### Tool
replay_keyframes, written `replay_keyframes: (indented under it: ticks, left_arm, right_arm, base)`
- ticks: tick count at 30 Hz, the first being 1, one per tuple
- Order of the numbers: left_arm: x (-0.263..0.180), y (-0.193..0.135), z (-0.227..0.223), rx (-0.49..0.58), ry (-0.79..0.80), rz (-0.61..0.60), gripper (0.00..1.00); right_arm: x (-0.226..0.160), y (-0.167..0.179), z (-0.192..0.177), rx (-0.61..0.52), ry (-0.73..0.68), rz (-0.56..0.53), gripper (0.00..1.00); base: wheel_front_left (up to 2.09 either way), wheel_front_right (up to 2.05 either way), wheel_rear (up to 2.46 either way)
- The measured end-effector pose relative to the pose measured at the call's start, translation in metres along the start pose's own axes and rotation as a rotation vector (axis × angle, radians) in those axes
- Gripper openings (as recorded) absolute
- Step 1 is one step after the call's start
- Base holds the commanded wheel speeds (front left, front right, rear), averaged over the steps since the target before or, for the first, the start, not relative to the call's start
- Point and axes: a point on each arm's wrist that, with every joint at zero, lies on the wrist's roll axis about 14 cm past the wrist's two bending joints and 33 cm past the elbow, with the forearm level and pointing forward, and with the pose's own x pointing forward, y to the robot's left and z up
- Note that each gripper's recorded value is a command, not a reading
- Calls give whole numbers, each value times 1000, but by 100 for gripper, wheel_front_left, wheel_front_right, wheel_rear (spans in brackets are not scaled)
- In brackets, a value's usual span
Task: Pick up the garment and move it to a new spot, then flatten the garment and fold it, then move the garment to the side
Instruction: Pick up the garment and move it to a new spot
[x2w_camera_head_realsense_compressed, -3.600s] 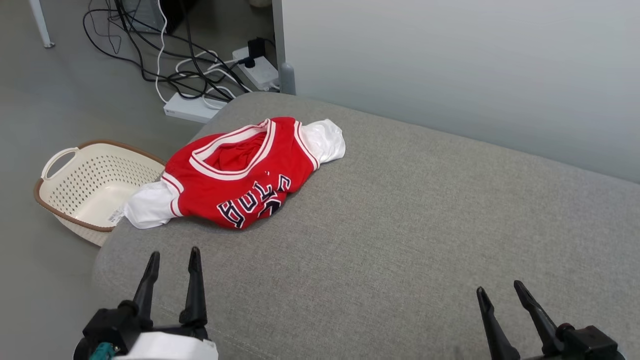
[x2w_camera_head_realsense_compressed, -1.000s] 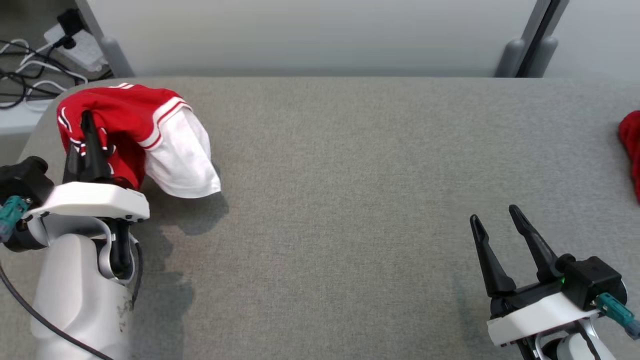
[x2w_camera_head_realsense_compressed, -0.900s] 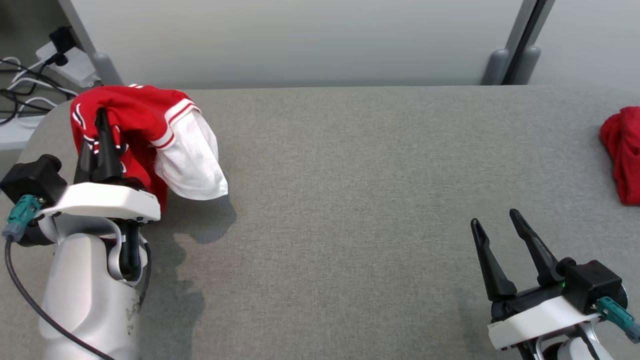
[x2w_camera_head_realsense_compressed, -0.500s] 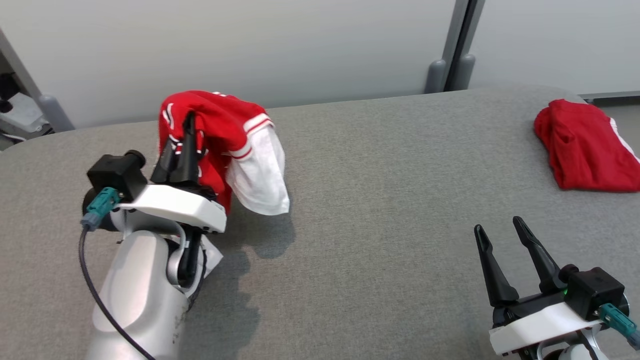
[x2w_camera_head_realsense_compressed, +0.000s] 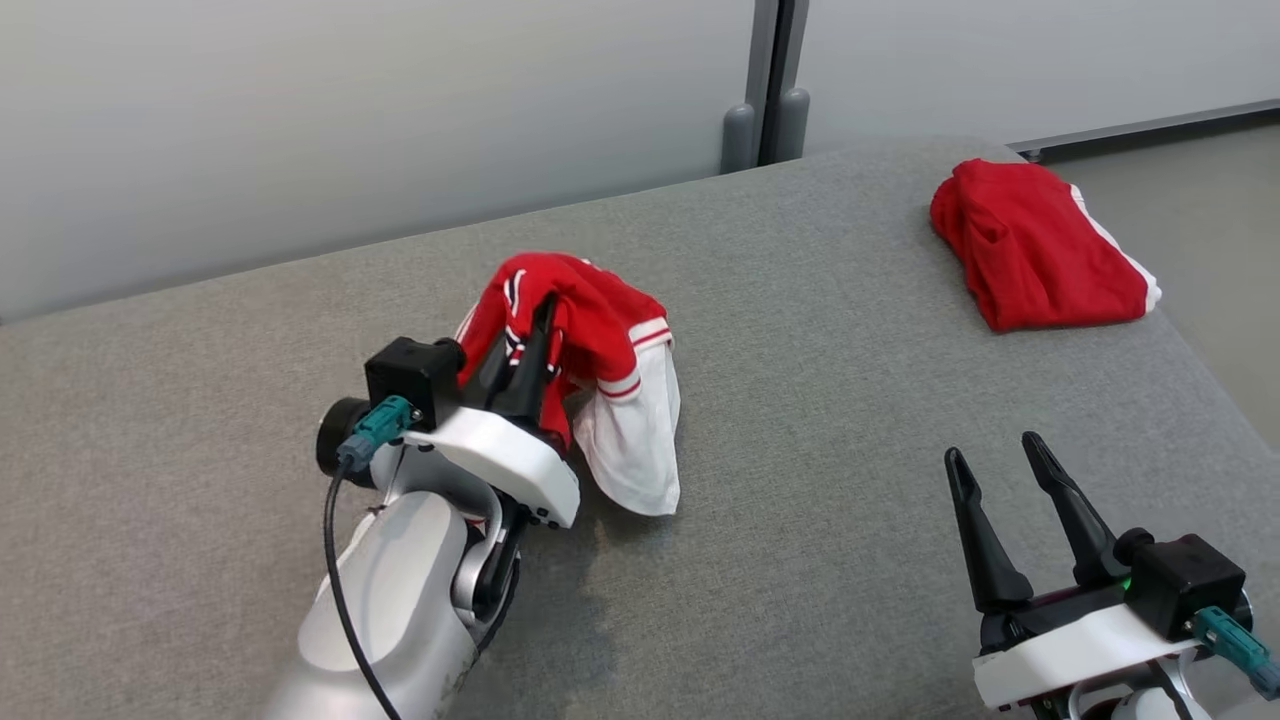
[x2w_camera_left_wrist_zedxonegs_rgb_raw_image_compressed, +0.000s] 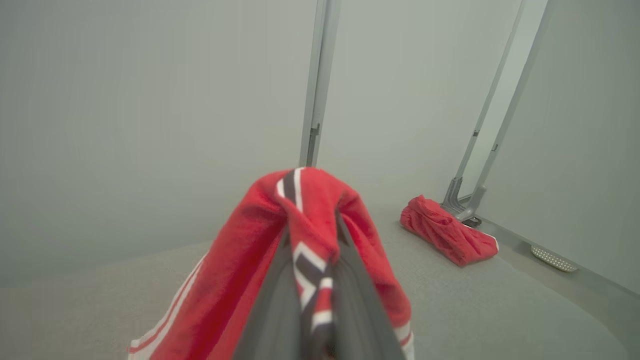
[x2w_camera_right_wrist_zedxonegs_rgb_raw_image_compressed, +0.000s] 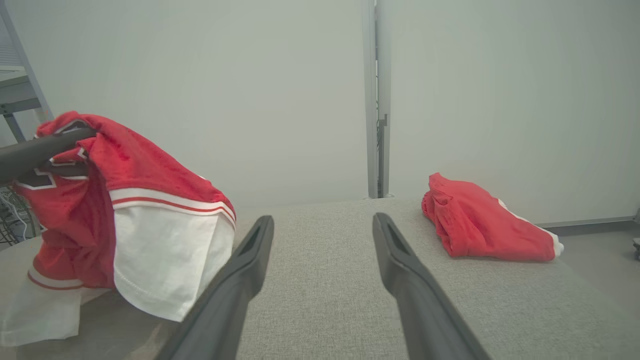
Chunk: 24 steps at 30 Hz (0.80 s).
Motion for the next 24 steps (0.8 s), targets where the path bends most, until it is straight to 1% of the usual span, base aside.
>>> replay_keyframes:
  ticks: [5, 8, 9, 10, 15, 19, 21, 24]
  left_arm:
    - [-3, -21, -39, -12, 115, -57, 0]
    - [-7, -28, -58, -28, 177, -72, 0]
    - [-9, -28, -64, -28, 194, -73, 93]
    - [-10, -27, -68, -29, 206, -68, 100]
    - [-11, -25, -66, -25, 201, -51, 100]
    - [-19, -17, -62, -52, 184, -15, 100]
    - [-21, -9, -53, -62, 153, 10, 100]
    - [-23, 6, -28, -55, 71, 59, 100]
  right_arm:
    - [-6, -6, 0, 1, 3, -28, 100]
    - [-8, -9, -3, 4, 10, -42, 100]
    - [-8, -9, -3, 7, 13, -42, 100]
    - [-8, -9, -4, 11, 15, -42, 100]
    - [-8, -3, -6, 29, 16, -35, 100]
    - [-5, 2, -7, 39, 16, -22, 100]
    - [-3, 5, -7, 46, 15, -12, 100]
    - [1, 12, -8, 52, 15, 11, 100]
  base:
    - [0, 0, 0]
    - [0, 0, 0]
    - [0, 0, 0]
    - [0, 0, 0]
    - [0, 0, 0]
    - [0, 0, 0]
    - [0, 0, 0]
    - [0, 0, 0]
